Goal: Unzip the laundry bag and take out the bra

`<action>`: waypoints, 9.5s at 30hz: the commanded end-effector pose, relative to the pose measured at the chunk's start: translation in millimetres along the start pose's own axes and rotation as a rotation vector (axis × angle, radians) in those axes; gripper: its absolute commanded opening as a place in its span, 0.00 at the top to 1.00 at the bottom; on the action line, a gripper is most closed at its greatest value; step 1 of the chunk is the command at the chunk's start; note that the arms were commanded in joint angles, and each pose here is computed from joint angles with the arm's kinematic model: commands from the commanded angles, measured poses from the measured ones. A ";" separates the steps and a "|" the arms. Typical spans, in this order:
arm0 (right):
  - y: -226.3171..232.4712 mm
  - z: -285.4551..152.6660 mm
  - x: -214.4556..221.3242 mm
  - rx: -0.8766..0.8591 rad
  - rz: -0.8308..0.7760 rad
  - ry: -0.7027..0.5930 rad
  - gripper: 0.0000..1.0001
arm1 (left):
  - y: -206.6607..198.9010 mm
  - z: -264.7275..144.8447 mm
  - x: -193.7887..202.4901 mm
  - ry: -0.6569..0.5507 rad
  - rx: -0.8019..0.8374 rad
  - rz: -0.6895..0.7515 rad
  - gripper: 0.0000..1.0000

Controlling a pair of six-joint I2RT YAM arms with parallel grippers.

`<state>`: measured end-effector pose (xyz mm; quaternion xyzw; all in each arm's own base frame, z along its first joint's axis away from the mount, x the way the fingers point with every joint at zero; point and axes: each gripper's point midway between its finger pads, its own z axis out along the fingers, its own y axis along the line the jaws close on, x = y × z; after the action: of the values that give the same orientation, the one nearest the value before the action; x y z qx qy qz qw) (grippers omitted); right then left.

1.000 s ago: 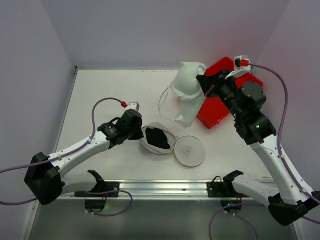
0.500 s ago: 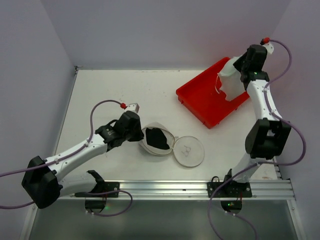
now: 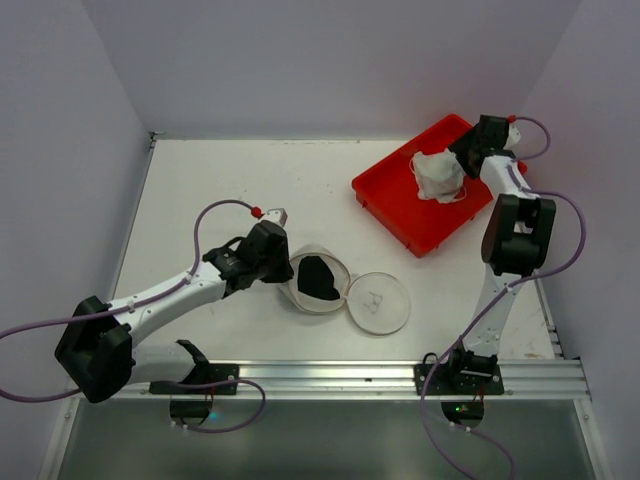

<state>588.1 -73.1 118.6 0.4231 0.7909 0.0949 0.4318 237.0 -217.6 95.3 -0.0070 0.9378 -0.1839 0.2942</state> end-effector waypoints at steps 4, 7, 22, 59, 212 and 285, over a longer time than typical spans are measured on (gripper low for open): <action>22.4 -68.0 -47.2 -0.055 -0.052 -0.072 0.09 | -11.0 -4.2 -15.3 -0.051 0.054 -0.002 1.00; 28.2 -118.1 -53.7 -0.094 -0.090 -0.082 0.04 | -11.2 -7.1 -13.3 -0.062 0.072 -0.022 1.00; 39.6 -358.8 241.9 -0.712 -0.394 0.347 0.14 | -14.8 -27.0 -34.6 -0.105 0.043 -0.037 1.00; 5.9 -292.4 461.7 -0.534 -0.909 0.616 0.52 | -2.6 -16.4 -12.1 -0.075 0.038 -0.076 1.00; -35.5 -359.7 275.0 -0.485 -0.551 0.539 1.00 | 19.8 47.5 33.4 0.165 0.034 -0.028 1.00; 67.4 -373.3 460.4 -1.021 -0.559 0.877 0.48 | 59.8 -23.8 60.2 -0.042 0.056 -0.253 0.20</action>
<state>213.6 392.8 61.2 -0.0943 0.8509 0.4820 0.1864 177.5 -175.8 55.6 -0.1126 0.9095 -0.2871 0.2787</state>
